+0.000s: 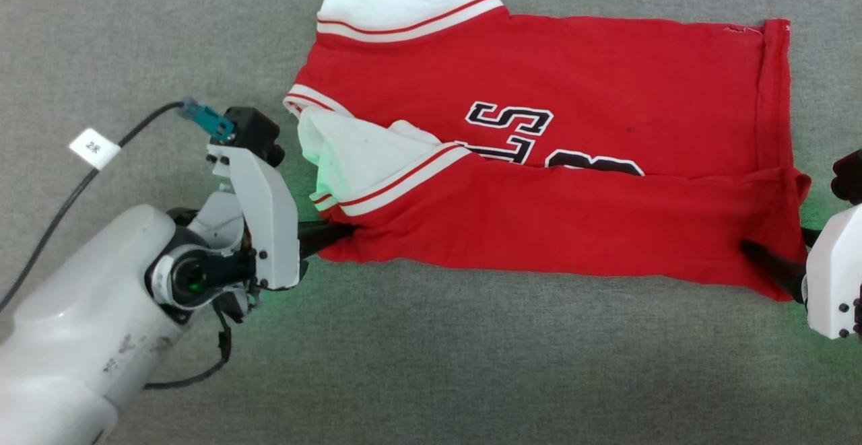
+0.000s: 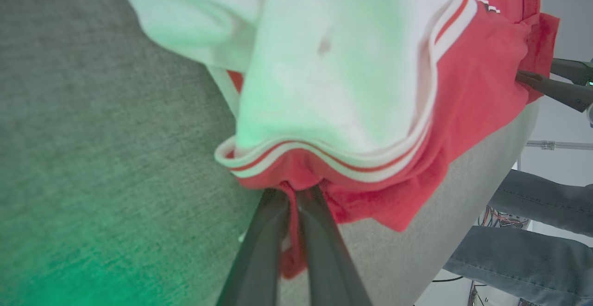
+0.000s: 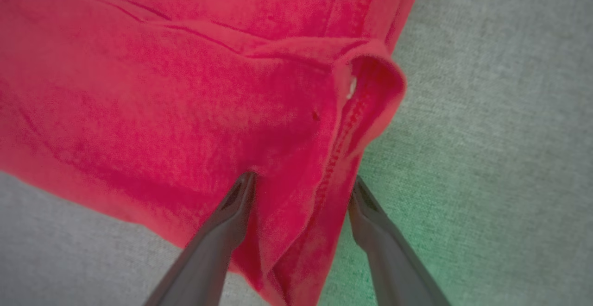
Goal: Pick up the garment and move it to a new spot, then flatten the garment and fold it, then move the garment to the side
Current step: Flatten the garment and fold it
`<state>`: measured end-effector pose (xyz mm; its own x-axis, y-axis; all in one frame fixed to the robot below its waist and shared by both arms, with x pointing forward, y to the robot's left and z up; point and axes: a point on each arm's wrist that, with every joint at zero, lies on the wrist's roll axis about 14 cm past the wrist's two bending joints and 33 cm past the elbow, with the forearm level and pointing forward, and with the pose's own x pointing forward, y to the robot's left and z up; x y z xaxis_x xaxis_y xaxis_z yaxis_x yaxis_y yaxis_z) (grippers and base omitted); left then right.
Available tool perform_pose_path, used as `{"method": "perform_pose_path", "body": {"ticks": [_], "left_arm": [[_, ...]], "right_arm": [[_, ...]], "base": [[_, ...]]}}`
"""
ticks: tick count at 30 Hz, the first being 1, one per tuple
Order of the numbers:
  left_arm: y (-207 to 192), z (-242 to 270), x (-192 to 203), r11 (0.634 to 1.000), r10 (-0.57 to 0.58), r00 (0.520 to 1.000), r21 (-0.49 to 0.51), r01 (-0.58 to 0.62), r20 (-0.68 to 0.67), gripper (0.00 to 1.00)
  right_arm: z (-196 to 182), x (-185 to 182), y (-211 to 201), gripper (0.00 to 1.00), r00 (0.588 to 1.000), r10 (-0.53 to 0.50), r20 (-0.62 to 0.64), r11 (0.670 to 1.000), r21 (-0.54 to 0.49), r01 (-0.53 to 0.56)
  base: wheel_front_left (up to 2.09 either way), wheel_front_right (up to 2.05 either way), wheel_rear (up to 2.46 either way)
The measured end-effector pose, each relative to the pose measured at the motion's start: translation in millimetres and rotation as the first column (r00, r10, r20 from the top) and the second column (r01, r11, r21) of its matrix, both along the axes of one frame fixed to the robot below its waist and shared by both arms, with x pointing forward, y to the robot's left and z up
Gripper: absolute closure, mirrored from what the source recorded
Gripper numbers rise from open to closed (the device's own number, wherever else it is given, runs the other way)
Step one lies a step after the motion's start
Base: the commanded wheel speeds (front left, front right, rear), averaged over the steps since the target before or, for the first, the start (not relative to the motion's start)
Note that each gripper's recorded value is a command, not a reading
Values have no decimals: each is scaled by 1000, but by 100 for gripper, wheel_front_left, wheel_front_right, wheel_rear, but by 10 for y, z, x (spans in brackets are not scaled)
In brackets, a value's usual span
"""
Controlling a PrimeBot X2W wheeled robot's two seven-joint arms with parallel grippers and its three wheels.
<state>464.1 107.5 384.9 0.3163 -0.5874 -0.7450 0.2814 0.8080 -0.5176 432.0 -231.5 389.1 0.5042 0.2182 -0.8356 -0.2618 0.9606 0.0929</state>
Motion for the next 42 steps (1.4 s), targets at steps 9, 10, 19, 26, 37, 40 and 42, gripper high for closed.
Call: {"method": "perform_pose_path", "body": {"ticks": [9,10,19,26,37,40,42], "left_arm": [[36,78,16,997,58,997,-48,-55,47,100],[55,99,-1,997,62,996,-52,-59,57,100],[194,312,-390,996,66,994,-67,-60,90,100],[123,463,-842,995,25,997,-99,-18,75,100],[172,537,-876,989,117,985,-105,-104,130,0],[296,690,-727,980,186,960,-112,-165,212,0],[400,842,-572,967,247,925,-131,-217,290,0]], "right_arm": [[34,82,71,100,999,-11,39,999,39,10],[60,80,71,100,999,-14,46,999,46,12],[226,-91,-49,100,998,12,54,1000,17,-13],[270,-286,-135,100,999,44,4,999,-1,-44],[425,-209,-255,0,993,-27,114,999,30,24],[542,-198,-243,0,982,-41,184,998,48,32],[760,-62,-250,0,949,-82,305,995,84,58]], "base": [[0,0,0],[0,0,0],[0,0,0],[0,0,0],[0,0,0],[0,0,0],[0,0,0]]}}
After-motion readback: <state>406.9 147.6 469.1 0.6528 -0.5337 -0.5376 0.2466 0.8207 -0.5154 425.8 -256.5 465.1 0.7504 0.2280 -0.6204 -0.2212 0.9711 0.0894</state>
